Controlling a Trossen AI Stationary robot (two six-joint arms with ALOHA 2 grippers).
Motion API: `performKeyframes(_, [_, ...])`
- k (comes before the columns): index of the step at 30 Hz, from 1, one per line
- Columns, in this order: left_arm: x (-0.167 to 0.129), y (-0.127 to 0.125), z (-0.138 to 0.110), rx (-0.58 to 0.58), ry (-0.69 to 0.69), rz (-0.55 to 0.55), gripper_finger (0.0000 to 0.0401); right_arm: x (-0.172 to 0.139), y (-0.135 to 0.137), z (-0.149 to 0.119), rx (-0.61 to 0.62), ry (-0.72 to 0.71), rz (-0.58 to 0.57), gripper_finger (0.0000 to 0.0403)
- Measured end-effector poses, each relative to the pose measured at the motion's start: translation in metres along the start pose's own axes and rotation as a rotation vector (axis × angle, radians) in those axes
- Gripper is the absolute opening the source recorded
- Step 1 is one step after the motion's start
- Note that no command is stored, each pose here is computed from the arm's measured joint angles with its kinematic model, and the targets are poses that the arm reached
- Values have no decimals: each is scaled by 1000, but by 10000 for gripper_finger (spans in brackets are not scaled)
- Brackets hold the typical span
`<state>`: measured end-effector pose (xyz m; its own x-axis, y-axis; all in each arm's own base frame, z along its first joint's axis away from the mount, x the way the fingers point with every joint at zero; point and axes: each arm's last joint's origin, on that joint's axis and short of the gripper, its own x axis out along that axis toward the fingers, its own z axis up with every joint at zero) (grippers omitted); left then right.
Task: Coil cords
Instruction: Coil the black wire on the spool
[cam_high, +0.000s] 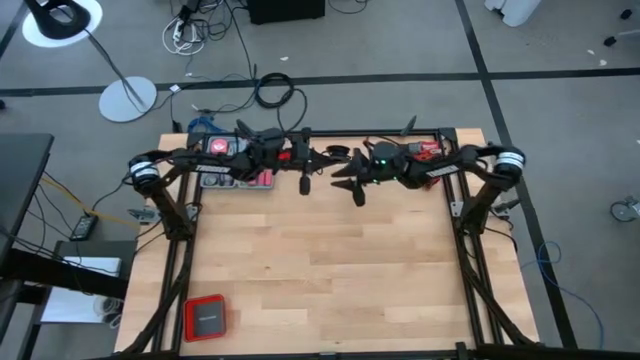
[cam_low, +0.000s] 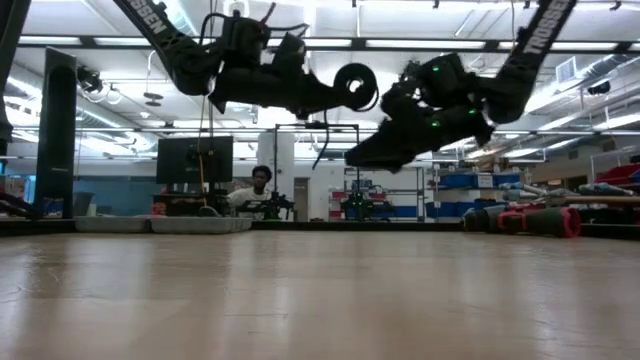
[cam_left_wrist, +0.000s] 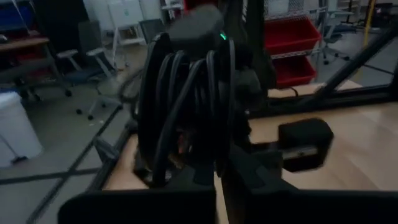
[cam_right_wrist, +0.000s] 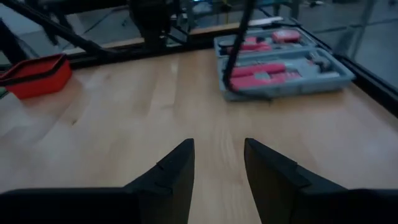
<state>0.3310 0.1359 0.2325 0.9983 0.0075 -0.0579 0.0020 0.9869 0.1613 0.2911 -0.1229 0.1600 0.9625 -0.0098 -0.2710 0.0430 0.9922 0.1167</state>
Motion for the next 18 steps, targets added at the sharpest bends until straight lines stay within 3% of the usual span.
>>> performKeyframes(9, [-24,12,-3,7,-77,77,8,26,-33,-5,29,-32,18,139])
performKeyframes(18, [-30,22,-5,-29,-81,107,8,30,-29,5,-64,-147,22,139])
